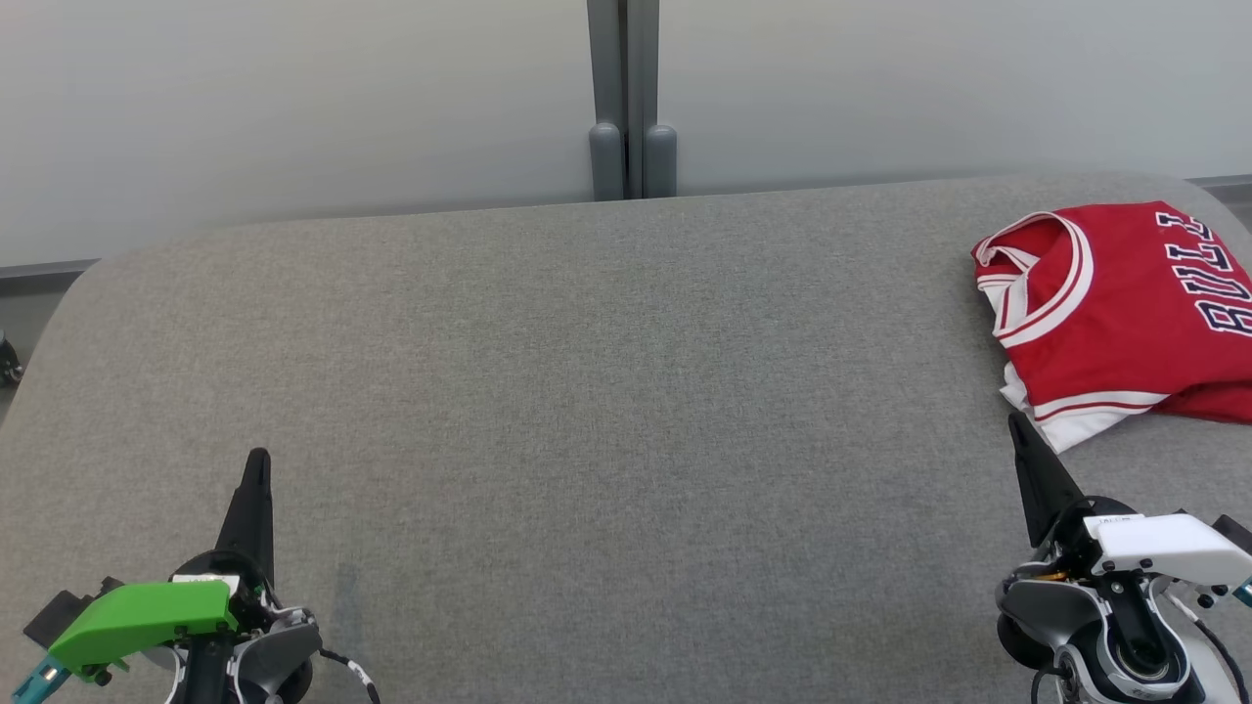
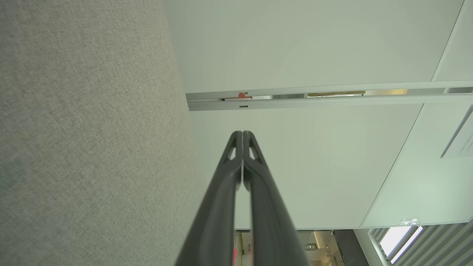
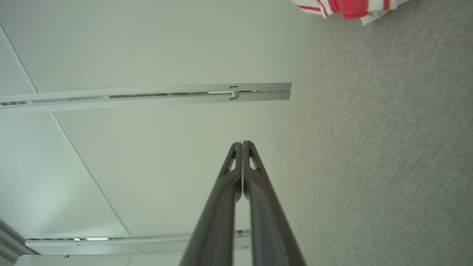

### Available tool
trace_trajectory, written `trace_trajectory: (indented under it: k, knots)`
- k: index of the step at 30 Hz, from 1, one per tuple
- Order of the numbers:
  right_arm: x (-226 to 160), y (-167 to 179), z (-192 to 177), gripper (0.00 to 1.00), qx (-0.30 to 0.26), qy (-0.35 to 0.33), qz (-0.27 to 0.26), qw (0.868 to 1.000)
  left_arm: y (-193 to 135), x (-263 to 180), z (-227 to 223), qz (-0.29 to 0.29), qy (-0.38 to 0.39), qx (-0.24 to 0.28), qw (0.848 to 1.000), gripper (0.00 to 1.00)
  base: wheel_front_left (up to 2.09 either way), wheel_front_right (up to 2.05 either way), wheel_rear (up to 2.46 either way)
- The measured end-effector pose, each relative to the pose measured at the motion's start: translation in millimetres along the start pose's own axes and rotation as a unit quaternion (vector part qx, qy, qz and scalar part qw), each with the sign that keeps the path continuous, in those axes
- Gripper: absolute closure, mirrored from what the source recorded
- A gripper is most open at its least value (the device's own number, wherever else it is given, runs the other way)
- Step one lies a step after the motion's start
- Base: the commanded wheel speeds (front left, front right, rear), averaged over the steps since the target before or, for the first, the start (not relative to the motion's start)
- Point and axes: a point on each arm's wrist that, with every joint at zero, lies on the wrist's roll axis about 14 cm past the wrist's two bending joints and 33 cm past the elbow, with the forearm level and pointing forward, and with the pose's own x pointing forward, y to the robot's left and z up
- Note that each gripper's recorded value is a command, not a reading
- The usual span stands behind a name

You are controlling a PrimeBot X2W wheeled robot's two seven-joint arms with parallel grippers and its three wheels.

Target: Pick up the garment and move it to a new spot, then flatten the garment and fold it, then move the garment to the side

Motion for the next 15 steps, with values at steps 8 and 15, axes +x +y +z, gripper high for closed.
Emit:
trace_trajectory:
  k: [8, 15]
  knots:
    - [0.0, -0.1, -0.1, 1.0, 0.001, 0.0, 0.0, 1.0, -0.2, 0.0, 0.0, -0.001, 0.0, 0.0, 1.0, 1.0, 0.0, 0.0, 0.0]
    - [0.0, -0.1, -0.2, 1.0, 0.001, 0.001, 0.0, 1.0, -0.2, 0.0, -0.1, -0.001, 0.0, 0.0, 1.0, 1.0, 0.0, 0.0, 0.0]
